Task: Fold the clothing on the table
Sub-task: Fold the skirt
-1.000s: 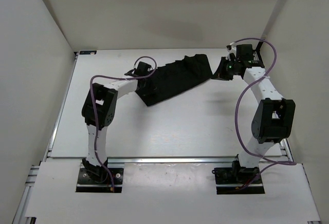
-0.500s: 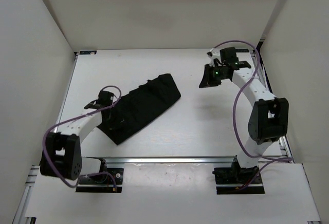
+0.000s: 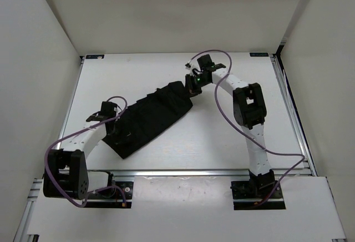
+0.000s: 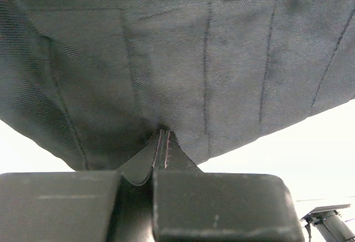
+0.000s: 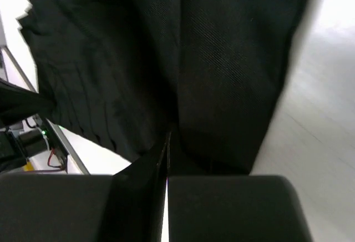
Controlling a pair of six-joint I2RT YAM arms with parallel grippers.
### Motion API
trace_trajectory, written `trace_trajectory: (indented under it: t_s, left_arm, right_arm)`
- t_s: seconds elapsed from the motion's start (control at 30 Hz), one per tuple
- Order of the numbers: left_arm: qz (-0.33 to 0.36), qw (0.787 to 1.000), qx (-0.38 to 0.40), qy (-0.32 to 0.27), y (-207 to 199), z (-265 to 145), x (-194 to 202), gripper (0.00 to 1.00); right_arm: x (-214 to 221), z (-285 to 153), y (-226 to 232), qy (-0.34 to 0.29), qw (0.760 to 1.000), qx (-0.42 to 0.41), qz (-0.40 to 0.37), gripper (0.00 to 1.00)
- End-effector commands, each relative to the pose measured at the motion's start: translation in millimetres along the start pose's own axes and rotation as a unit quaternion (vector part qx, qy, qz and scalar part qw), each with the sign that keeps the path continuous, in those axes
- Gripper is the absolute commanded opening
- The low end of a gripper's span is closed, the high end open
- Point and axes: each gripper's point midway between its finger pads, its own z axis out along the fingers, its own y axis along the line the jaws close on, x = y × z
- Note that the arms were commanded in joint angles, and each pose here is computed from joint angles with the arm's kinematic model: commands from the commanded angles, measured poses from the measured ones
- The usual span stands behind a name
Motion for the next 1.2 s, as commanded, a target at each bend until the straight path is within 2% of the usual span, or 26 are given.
trace_trajectory:
  t_s: [0.0, 0.1, 0.23, 0.3, 0.37, 0.4, 0.47, 0.5, 0.67, 0.7, 0.77, 0.83, 0.93, 1.03, 1.17]
  left_arm:
    - [0.009, 1.0, 0.01, -0.004, 1, -9, 1, 0.0]
    - [0.01, 1.0, 0.014, -0.003, -2, -10, 2, 0.0]
    - [0.011, 1.0, 0.021, -0.001, -6, -10, 5, 0.0]
    - [0.014, 0.999, 0.029, 0.004, -7, -8, 8, 0.0]
    - [0.017, 0.999, 0.033, 0.0, -10, -4, 7, 0.0]
    - [0.019, 0.999, 0.038, -0.001, -14, -3, 5, 0.0]
    - [0.023, 0.999, 0.042, 0.007, -18, 3, 5, 0.0]
    - [0.028, 0.998, 0.048, -0.004, -24, 3, 0, 0.0]
    - [0.045, 0.997, 0.058, 0.008, -51, 21, -13, 0.0]
    - [0.052, 0.997, 0.061, 0.009, -59, 24, -16, 0.0]
    - [0.066, 0.995, 0.067, 0.013, -70, 28, -17, 0.0]
    - [0.072, 0.994, 0.082, 0.006, -87, 26, -28, 0.0]
    - [0.075, 0.994, 0.085, 0.0, -98, 25, -35, 0.0]
    - [0.074, 0.993, 0.09, -0.001, -101, 23, -38, 0.0]
    - [0.069, 0.994, 0.09, 0.001, -100, 25, -35, 0.0]
  right_arm:
    - [0, 8, 19, 0.009, 1.0, -0.029, -0.003, 0.0]
    - [25, 32, 8, 0.05, 0.999, -0.009, 0.008, 0.0]
    - [56, 35, -26, 0.093, 0.993, 0.064, 0.043, 0.0]
    - [63, 18, -40, 0.089, 0.989, 0.095, 0.069, 0.0]
    - [93, 10, -62, 0.105, 0.981, 0.132, 0.092, 0.0]
    - [90, -5, -63, 0.088, 0.982, 0.138, 0.098, 0.0]
    - [129, -21, -76, 0.115, 0.972, 0.159, 0.129, 0.0]
    - [130, -33, -73, 0.109, 0.972, 0.163, 0.13, 0.0]
    - [218, -70, -71, 0.188, 0.952, 0.194, 0.144, 0.0]
    - [226, -74, -65, 0.184, 0.955, 0.193, 0.131, 0.0]
    - [217, -86, -53, 0.146, 0.966, 0.187, 0.107, 0.02]
    - [194, -96, -44, 0.1, 0.975, 0.177, 0.093, 0.09]
    - [124, -124, -18, 0.004, 0.985, 0.165, 0.041, 0.32]
    - [75, -150, 7, -0.056, 0.983, 0.173, -0.016, 0.42]
    - [57, -144, 29, -0.045, 0.988, 0.144, -0.036, 0.46]
